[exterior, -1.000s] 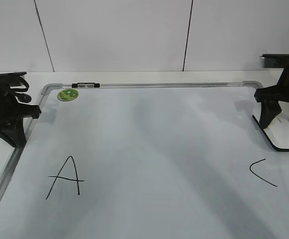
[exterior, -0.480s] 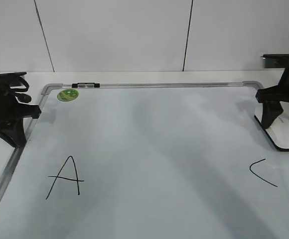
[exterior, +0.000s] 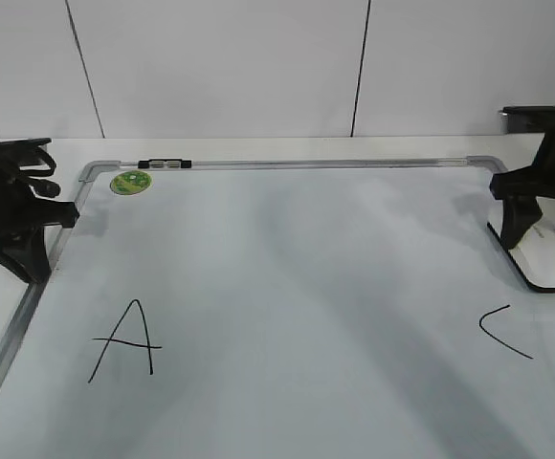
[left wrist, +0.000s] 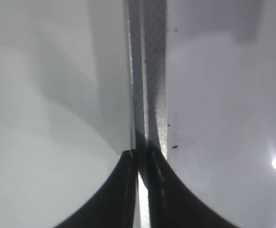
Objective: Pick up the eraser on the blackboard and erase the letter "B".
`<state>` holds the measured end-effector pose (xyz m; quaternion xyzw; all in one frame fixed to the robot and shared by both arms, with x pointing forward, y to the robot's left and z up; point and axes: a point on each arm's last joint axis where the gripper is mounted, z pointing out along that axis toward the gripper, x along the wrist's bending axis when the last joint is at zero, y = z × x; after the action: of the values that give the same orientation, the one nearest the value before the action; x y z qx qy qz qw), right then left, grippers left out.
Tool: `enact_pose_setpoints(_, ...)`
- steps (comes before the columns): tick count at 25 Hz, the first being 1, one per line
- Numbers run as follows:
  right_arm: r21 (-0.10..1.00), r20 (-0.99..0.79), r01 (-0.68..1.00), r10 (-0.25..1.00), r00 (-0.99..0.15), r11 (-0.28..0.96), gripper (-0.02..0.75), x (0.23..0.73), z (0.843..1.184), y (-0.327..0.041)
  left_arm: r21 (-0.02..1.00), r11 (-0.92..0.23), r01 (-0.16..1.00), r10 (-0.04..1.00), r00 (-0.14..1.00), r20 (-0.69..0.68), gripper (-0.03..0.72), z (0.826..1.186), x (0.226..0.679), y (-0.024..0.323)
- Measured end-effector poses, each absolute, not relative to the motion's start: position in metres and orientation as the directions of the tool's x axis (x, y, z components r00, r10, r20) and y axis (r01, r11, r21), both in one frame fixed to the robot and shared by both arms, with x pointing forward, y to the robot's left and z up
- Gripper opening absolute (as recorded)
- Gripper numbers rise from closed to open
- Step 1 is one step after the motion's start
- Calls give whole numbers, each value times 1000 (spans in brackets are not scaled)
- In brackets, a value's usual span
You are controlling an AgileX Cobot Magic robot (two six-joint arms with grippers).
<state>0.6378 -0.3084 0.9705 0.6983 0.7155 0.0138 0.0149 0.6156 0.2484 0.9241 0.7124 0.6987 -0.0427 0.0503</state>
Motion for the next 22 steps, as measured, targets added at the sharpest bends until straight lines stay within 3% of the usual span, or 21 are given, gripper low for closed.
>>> enact_pose_setpoints(6,41,-2,999,1000,-24,24,554,638,970,-308,12,-19,1000,991,20,-131,35,924,616,248)
enact_pose_setpoints(11,41,9,999,1000,-20,19,622,638,971,-307,12,-19,1000,991,20,-131,35,924,616,248)
enact_pose_setpoints(17,29,17,999,1000,-18,17,632,641,982,-307,12,-19,1000,991,20,-131,35,924,616,248)
enact_pose_setpoints(22,166,27,986,999,-17,12,613,660,1021,-306,10,-19,1000,991,20,-131,35,924,615,248)
